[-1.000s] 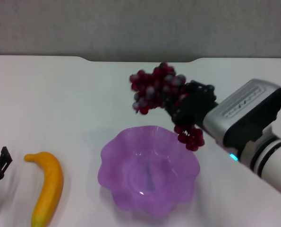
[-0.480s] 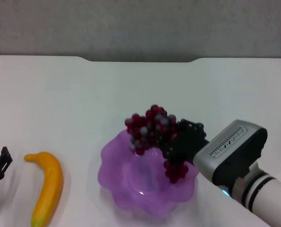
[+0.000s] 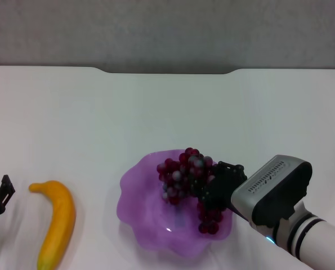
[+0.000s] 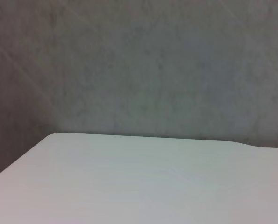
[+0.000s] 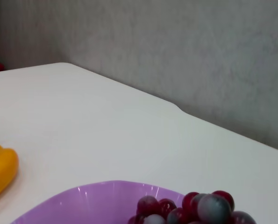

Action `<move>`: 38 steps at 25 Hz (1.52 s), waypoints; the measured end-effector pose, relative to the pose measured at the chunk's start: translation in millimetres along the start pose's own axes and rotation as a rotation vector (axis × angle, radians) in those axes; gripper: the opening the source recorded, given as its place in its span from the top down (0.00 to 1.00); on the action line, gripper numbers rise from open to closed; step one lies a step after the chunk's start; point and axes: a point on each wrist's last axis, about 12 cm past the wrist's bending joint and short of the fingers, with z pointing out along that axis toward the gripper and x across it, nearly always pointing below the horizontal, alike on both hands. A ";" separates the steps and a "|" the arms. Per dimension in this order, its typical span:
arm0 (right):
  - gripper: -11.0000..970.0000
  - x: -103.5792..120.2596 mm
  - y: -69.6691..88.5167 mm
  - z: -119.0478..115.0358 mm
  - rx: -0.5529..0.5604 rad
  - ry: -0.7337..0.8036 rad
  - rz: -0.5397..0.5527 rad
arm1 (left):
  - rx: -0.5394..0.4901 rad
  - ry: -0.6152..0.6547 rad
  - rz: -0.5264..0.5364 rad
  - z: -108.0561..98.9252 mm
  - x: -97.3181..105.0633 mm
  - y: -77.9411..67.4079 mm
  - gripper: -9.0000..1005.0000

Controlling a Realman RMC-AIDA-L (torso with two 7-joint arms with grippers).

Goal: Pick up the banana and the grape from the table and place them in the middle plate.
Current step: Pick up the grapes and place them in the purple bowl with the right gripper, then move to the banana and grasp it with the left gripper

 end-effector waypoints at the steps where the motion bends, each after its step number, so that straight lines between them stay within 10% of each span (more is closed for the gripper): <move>1: 0.58 0.2 0.1 -0.1 0.001 -0.005 -0.004 | 0.001 0.000 0.000 0.1 -0.1 -0.1 0.11; 12: 0.53 -0.2 -2.6 -3.4 0.032 -0.076 -0.009 | 0.000 0.001 -0.001 -0.7 0.4 0.1 0.11; 21: 0.09 14.7 -22.8 -24.6 0.155 -0.251 0.022 | 0.001 0.000 -0.001 -0.2 0.1 -0.3 0.11; 38: 0.09 85.8 -89.5 -83.1 0.450 -0.197 -0.068 | 0.079 -0.017 -0.041 -1.2 -2.7 -19.9 0.11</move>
